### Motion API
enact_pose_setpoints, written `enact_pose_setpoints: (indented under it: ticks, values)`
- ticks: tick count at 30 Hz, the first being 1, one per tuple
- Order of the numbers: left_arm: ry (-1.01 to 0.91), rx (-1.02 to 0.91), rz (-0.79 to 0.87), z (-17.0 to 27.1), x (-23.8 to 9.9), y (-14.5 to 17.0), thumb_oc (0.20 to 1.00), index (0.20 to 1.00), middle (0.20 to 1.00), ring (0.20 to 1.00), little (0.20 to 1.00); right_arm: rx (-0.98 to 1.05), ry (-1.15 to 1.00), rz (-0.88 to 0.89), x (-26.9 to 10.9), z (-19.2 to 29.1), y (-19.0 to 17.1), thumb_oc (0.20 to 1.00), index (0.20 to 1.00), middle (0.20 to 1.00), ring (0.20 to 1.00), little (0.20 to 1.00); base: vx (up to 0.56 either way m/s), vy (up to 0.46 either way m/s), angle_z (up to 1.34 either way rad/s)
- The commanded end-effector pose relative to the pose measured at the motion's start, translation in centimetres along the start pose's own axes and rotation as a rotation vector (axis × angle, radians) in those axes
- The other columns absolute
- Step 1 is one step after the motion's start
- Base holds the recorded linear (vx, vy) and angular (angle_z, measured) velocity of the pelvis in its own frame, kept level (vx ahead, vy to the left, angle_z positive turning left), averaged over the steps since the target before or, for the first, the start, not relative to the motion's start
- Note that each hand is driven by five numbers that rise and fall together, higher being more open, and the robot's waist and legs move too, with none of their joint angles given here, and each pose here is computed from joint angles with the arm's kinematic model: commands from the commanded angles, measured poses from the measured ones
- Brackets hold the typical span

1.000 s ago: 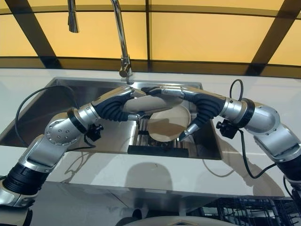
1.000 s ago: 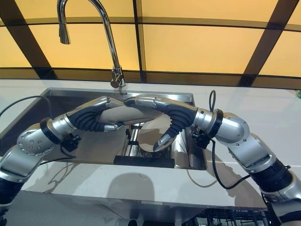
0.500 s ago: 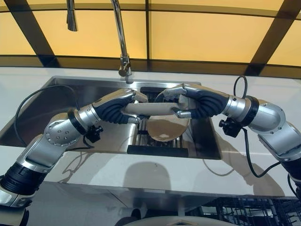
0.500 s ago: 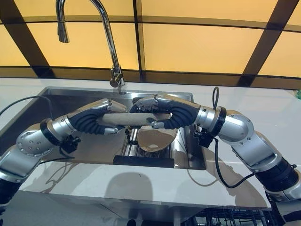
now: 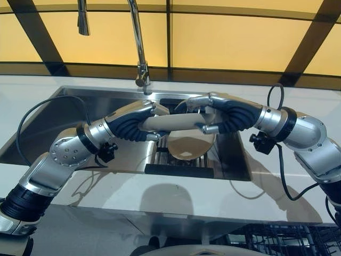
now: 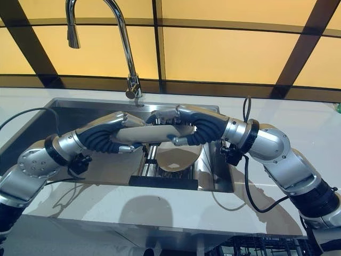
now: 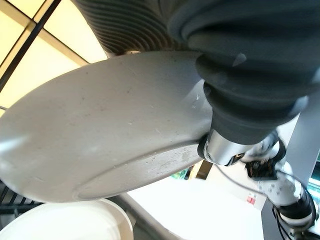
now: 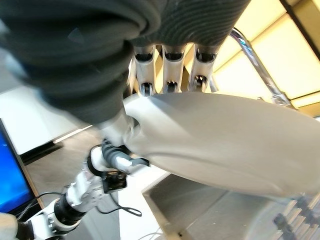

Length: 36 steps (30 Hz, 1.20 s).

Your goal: Pick up plates and place into dishwasher.

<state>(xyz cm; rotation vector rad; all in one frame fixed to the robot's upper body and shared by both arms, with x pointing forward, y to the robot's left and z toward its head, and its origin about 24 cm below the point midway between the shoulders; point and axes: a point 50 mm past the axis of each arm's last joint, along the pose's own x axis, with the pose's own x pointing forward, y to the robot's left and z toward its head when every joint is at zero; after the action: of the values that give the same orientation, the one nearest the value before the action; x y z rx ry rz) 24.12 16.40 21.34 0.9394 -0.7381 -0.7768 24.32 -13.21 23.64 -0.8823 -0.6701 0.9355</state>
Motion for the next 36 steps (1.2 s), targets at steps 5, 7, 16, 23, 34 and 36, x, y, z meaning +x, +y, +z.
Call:
enact_pose_setpoints:
  ticks: [5,7,16,23,34,36]
  values:
    - [-0.092,0.069,0.165,1.4,-0.2,3.2,0.2,0.2,0.2,0.2,0.2,0.036,0.038,-0.074,-0.5,-1.0,0.1,1.0,1.0,1.0,1.0,1.0,0.0,0.006,0.02]
    - [-0.093,0.079,0.168,1.5,-0.2,3.2,0.2,0.2,0.2,0.2,0.2,0.044,0.053,-0.073,-0.5,-1.2,0.3,1.0,1.0,1.0,1.0,1.0,0.0,0.0,0.0]
    - [-0.114,0.107,0.184,2.0,-0.2,3.4,0.2,0.2,0.2,0.2,0.2,0.069,0.113,-0.137,-0.9,-2.1,0.3,1.0,1.0,1.0,1.0,1.0,0.0,0.0,0.0]
    - [-0.155,0.051,0.149,2.4,-0.1,3.0,0.2,0.2,0.2,0.2,0.2,0.094,0.119,-0.127,-0.8,-2.2,0.6,1.0,1.0,1.0,1.0,1.0,0.0,0.0,0.0]
    - [-0.224,-0.012,0.093,3.0,1.2,2.5,0.2,0.2,0.2,0.2,0.2,0.128,0.071,-0.048,0.9,-1.9,1.1,1.0,1.0,1.0,1.0,1.0,0.0,0.0,0.0]
    - [-0.224,-0.017,0.097,3.0,1.1,2.5,0.2,0.2,0.2,0.2,0.2,0.126,0.064,-0.036,0.9,-1.7,1.1,0.473,0.473,0.473,0.473,0.473,0.0,0.0,0.0]
